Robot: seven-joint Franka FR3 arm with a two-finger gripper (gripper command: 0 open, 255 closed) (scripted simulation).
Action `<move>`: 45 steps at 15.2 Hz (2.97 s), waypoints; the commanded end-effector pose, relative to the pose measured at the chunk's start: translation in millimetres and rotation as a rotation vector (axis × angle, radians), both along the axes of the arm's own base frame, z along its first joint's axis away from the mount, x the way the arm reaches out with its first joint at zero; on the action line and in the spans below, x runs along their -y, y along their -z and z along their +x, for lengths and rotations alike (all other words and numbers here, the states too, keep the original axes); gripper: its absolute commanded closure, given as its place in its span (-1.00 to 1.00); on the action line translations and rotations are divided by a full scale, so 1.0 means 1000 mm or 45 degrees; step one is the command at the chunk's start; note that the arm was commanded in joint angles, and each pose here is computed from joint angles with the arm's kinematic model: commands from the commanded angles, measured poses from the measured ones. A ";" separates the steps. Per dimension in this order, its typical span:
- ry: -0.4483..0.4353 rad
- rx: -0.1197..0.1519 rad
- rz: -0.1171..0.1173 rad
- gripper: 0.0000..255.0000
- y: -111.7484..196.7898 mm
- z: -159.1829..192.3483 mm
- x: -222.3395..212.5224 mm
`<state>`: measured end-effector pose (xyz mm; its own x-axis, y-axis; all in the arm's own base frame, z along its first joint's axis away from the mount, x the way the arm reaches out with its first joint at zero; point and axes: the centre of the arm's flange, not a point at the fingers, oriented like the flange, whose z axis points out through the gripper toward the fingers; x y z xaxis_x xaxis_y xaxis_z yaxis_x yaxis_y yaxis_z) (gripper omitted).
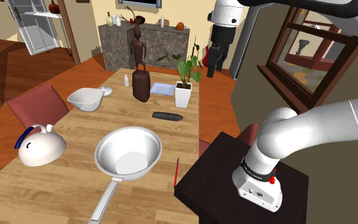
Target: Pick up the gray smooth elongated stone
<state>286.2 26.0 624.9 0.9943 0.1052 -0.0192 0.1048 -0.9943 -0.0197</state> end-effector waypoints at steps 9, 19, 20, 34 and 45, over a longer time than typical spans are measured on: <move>-0.051 -0.015 0.024 -1.00 0.076 0.060 0.047; -0.114 -0.034 0.054 -1.00 0.174 0.137 0.100; -0.120 -0.036 0.057 -1.00 0.184 0.145 0.105; -0.209 -0.062 0.098 -1.00 0.325 0.254 0.167; -0.278 -0.082 0.131 -1.00 0.438 0.340 0.208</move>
